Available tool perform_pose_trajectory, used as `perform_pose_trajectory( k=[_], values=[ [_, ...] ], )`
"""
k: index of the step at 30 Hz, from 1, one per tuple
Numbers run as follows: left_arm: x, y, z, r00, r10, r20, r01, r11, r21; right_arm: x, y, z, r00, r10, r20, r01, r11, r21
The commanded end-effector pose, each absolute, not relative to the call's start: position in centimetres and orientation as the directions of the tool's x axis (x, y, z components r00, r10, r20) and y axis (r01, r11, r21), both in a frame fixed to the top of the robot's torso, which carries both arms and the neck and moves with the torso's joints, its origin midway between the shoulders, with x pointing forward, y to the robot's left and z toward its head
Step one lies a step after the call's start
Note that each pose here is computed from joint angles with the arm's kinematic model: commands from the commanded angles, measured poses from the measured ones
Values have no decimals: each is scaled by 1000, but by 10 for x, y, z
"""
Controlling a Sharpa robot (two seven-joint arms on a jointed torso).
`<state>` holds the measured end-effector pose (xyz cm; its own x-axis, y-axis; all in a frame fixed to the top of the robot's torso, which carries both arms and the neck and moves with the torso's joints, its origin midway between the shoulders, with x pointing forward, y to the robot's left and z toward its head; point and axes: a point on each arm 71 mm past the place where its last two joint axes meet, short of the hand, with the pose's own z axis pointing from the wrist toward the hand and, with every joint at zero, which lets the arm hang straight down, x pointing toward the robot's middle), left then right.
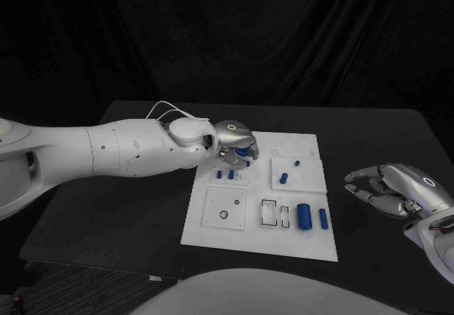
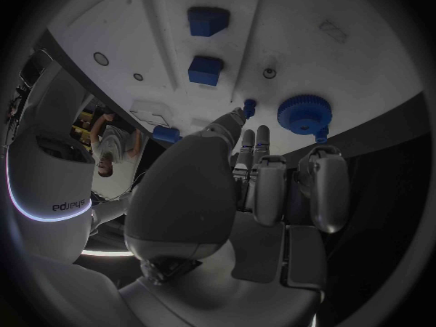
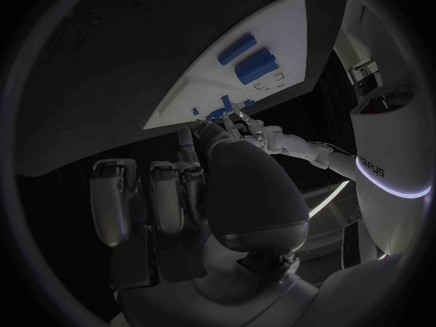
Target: Assemble the parts on the task board
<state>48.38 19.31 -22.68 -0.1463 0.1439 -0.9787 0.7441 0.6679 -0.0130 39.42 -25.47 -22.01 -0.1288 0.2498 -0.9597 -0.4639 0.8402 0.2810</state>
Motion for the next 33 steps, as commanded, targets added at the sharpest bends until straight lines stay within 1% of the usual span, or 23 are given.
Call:
perform_pose_trajectory(
  k=[1,16,33],
  values=[
    [483,191,-229,-159,155,-975,746,666,-16,394,-255,-221,-135,245,-960,-463,841,280],
    [482,188,-234,-175,163,-971,744,668,-21,393,-255,-222,-139,243,-960,-463,841,280],
    [485,184,-237,-163,153,-975,742,670,-19,393,-256,-222,-141,243,-960,-459,843,280]
  ],
)
